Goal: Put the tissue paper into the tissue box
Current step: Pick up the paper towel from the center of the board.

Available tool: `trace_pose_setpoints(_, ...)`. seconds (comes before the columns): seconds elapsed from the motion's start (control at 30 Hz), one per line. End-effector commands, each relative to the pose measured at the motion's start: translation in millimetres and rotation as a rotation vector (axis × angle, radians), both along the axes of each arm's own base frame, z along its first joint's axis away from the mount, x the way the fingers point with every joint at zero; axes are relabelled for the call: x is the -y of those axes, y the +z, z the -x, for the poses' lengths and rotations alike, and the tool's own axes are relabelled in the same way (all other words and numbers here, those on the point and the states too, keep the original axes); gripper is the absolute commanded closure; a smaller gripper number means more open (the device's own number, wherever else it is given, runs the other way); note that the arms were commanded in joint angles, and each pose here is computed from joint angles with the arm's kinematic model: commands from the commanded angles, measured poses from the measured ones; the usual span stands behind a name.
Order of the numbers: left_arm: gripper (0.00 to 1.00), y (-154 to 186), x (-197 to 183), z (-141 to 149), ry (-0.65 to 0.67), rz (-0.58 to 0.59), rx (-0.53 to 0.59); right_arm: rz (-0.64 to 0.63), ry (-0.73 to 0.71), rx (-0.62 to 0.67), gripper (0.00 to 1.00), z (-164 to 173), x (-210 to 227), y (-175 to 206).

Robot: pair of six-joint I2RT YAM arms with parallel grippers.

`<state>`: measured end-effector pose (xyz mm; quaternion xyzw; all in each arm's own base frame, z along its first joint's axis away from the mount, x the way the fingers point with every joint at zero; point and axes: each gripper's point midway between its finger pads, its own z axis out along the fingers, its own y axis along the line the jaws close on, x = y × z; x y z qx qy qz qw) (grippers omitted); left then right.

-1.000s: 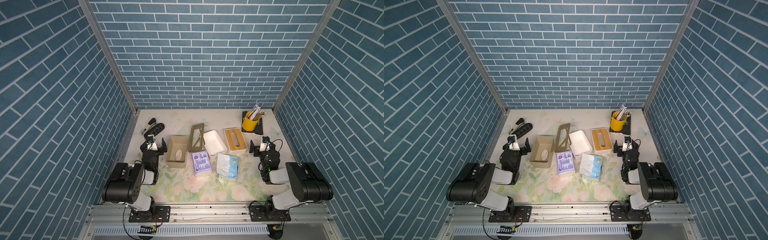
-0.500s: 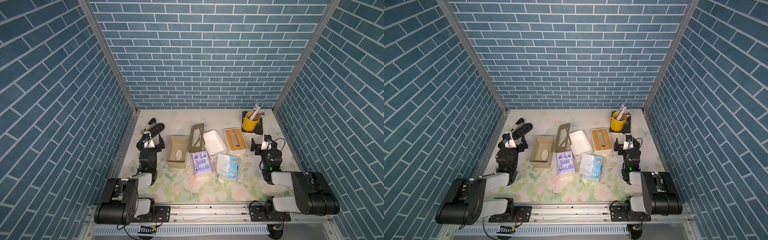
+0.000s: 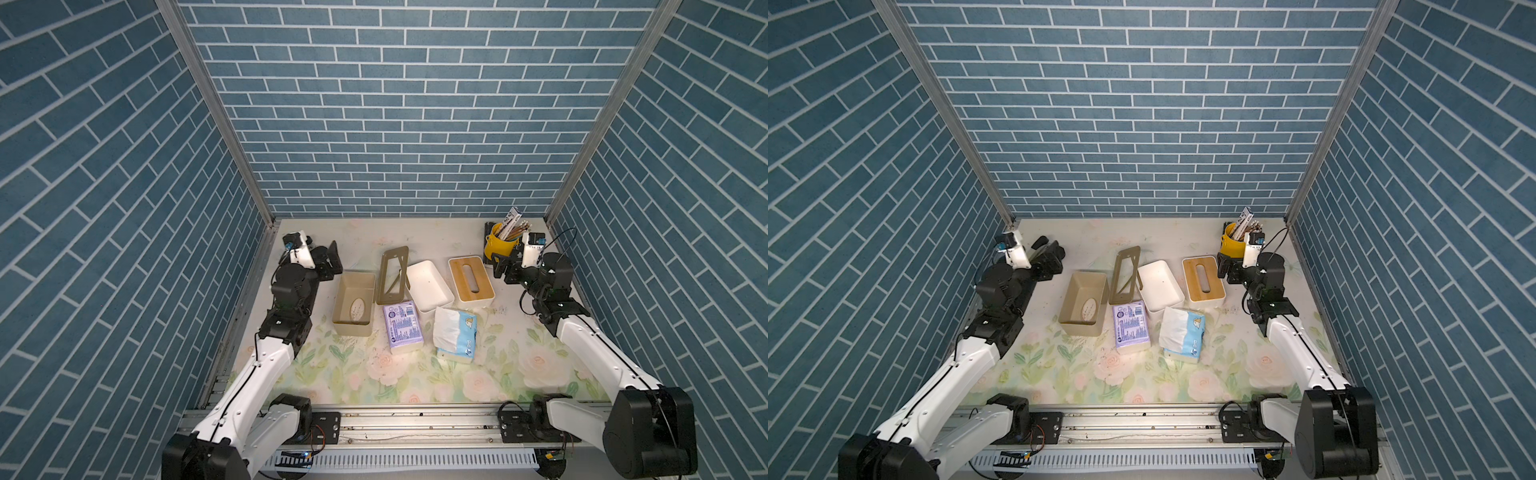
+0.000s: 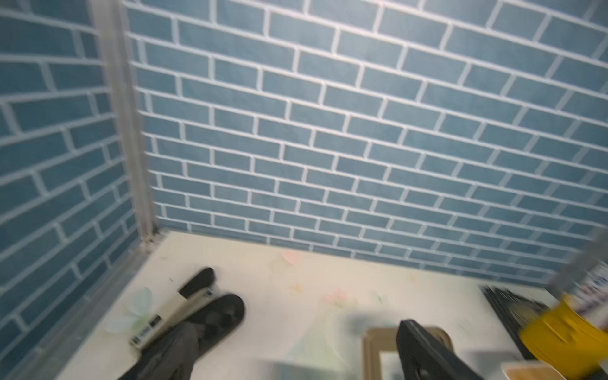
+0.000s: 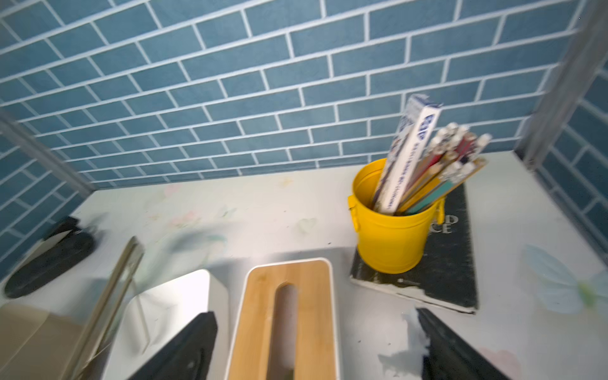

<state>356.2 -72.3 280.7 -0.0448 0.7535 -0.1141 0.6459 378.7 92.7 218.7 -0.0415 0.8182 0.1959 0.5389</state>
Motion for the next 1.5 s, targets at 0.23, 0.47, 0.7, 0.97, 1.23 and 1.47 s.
trace_pose_setpoints(0.23,0.33,-73,112,60,-0.214,0.048,-0.344,-0.013,0.119,-0.197,0.27,27,-41,-30)
trace_pose_setpoints(0.47,0.58,-94,151,77,-0.244,0.043,-0.447,0.015,0.138,-0.205,0.29,34,-52,-30)
trace_pose_setpoints(0.7,0.46,-140,179,89,-0.294,0.082,-0.608,0.019,0.160,-0.216,0.29,42,-55,-35)
trace_pose_setpoints(0.97,0.35,-175,181,100,-0.292,0.059,-0.699,0.029,0.170,-0.228,0.29,48,-55,-42)
trace_pose_setpoints(1.23,0.41,-182,173,108,-0.265,0.076,-0.726,0.037,0.193,-0.240,0.29,51,-57,-46)
trace_pose_setpoints(1.47,0.43,-193,166,119,-0.252,0.062,-0.758,0.028,0.210,-0.258,0.29,53,-60,-56)
